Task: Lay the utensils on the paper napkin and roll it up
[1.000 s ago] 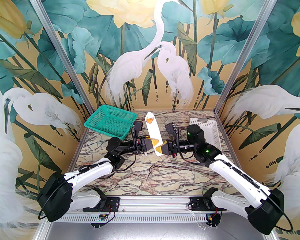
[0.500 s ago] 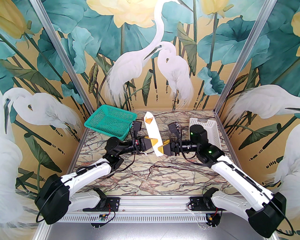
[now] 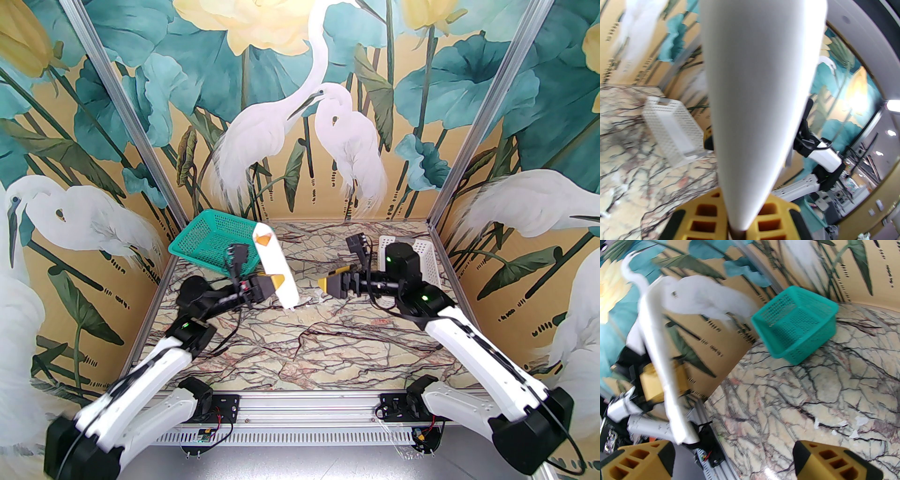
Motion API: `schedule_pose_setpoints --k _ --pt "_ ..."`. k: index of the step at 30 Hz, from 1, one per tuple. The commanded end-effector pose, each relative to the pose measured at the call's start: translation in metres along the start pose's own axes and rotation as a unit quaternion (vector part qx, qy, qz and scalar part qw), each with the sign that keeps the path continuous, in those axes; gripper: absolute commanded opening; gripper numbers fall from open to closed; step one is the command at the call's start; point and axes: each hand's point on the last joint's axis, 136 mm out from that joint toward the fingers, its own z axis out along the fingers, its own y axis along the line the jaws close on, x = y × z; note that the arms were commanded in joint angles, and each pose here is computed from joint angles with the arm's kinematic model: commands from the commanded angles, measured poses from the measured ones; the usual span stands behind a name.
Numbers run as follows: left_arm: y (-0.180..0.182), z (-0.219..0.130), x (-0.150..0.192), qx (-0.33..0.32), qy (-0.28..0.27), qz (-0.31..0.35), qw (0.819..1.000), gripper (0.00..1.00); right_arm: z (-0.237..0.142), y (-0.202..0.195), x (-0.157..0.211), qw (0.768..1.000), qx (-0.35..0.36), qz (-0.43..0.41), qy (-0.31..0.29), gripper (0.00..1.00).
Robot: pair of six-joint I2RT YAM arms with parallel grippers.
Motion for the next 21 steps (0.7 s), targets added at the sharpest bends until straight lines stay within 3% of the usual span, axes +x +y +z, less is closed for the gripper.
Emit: schedule_pose_setpoints --k 1,9,13,21 --pt "0.021 -0.023 0.013 -0.094 0.028 0.012 0.995 0.00 0.018 -0.030 -0.023 0.996 0.051 0.060 -0.030 0.92" --pt "0.019 -0.055 0.007 -0.187 0.035 0.046 0.981 0.00 0.092 -0.079 -0.044 0.986 0.087 0.133 -0.040 0.91" --pt "0.015 -0.061 0.005 -0.198 0.037 0.059 0.978 0.00 0.135 -0.097 -0.048 0.983 0.085 0.158 -0.037 0.89" --pt "0.006 -0.069 0.002 -0.204 0.042 0.087 0.974 0.00 0.222 -0.126 -0.047 0.978 0.064 0.195 -0.028 0.77"
